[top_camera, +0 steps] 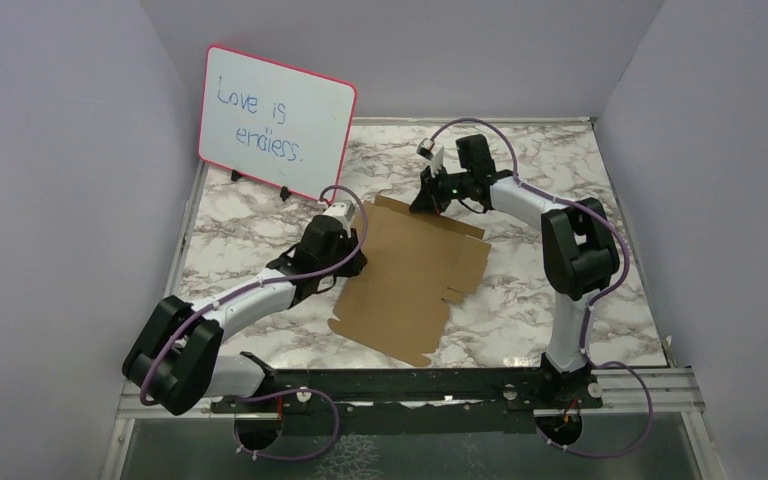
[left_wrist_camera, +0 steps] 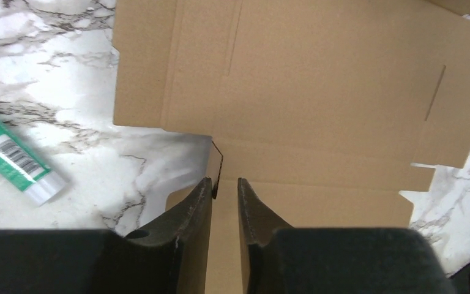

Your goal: Fold the paper box

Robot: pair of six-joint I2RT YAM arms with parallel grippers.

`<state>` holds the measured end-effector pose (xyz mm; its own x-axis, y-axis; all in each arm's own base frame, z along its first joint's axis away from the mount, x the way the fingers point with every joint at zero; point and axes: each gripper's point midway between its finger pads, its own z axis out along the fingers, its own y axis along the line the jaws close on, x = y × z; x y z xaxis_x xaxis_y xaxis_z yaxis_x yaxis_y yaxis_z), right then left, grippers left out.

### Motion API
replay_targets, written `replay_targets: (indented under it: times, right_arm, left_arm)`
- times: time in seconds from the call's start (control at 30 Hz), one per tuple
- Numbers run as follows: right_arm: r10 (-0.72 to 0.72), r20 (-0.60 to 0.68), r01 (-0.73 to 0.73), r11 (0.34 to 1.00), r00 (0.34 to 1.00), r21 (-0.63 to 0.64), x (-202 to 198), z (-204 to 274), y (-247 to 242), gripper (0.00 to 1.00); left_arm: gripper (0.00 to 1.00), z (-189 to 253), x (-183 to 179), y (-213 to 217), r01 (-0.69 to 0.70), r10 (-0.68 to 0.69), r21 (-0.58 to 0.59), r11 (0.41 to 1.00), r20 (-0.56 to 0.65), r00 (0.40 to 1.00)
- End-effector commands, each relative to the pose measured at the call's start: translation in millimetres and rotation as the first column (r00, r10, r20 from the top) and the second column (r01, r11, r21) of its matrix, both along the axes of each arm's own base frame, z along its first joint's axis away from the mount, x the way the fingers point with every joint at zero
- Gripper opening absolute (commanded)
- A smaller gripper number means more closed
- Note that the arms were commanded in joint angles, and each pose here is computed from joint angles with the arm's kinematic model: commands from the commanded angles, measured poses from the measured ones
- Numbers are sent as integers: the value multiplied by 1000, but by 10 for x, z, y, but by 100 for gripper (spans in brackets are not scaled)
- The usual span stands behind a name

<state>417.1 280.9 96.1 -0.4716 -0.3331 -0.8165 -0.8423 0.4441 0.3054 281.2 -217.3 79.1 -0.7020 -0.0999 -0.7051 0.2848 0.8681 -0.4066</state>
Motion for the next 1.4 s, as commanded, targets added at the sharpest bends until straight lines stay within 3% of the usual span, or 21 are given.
replay_targets:
  times: [0.0,0.1,0.3,0.6,0.83,1.37]
  right_arm:
    - [27,37,-28,1000,999,10,73,50,69,1]
    - [52,48,-52,999,998,11,34,104,72,1]
    - [114,61,-117,992,992,40,-58,236,112,1]
    - [182,91,-189,979,979,73,-147,406,164,1]
    - [222,105,-232,968,969,94,-221,472,193,1]
    - [262,134,-273,959,956,78,-134,533,252,2]
  left_arm:
    - [26,212,151,120,-2,-7,137,991,67,998]
    - [34,446,265,227,21,-49,246,969,107,993]
    - [45,870,513,239,84,-150,320,944,189,970]
    - [64,1054,1061,152,274,-325,251,928,191,926]
    - [67,973,1313,-107,437,-475,216,873,171,863]
    - [62,791,1361,-554,699,-706,118,705,206,677]
